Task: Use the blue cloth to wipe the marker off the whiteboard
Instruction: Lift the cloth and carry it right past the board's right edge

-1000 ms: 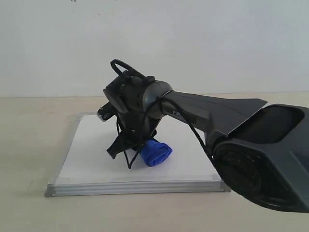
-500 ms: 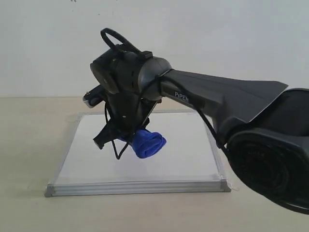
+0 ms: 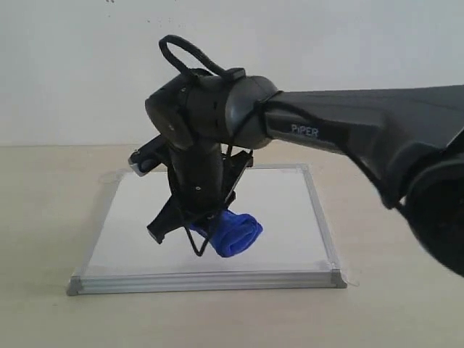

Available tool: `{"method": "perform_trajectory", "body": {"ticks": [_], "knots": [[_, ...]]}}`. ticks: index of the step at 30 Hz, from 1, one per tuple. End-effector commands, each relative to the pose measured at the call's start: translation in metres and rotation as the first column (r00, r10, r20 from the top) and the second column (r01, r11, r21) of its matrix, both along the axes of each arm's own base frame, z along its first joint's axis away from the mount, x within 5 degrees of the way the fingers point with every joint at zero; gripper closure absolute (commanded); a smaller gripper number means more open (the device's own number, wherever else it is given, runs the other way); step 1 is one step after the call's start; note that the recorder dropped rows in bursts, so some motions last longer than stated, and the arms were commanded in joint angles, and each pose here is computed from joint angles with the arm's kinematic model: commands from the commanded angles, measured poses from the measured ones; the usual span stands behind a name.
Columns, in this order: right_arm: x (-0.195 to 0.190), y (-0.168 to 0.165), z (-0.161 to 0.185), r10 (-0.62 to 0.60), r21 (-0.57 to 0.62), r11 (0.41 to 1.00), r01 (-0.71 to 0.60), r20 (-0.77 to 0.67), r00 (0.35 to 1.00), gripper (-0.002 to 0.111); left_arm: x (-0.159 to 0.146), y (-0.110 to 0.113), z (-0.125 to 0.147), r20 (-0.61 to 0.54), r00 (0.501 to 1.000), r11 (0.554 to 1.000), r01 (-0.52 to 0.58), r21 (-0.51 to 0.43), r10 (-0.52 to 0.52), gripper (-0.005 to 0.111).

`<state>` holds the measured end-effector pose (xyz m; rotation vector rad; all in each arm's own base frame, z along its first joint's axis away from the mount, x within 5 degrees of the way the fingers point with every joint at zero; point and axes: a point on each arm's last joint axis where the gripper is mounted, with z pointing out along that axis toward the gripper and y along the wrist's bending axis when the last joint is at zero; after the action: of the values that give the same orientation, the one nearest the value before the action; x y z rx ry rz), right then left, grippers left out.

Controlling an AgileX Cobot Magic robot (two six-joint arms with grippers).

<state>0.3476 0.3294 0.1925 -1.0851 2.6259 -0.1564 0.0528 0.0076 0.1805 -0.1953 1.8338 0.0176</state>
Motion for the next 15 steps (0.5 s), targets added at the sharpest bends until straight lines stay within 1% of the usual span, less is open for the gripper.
{"method": "perform_trajectory", "body": {"ticks": [1,4,11,15], "knots": [[-0.014,-0.021,0.013,0.014,0.053,0.998,-0.017,0.05,0.999,0.109,0.0,-0.001,0.001,0.007,1.0,1.0,0.004,-0.016,-0.004,0.103],[-0.02,-0.044,0.015,-0.012,0.074,0.997,0.007,0.057,0.998,0.109,0.0,-0.001,0.001,0.007,1.0,1.0,0.004,-0.016,-0.004,0.103],[-0.027,-0.102,0.038,-0.101,0.114,0.989,0.091,0.087,0.991,0.109,0.0,-0.001,0.001,0.007,1.0,1.0,0.004,-0.016,-0.004,0.103],[-0.03,-0.128,0.044,-0.148,0.127,0.983,0.135,0.098,0.984,0.109,0.0,-0.001,0.001,0.007,1.0,1.0,0.004,-0.016,-0.004,0.103]]}}
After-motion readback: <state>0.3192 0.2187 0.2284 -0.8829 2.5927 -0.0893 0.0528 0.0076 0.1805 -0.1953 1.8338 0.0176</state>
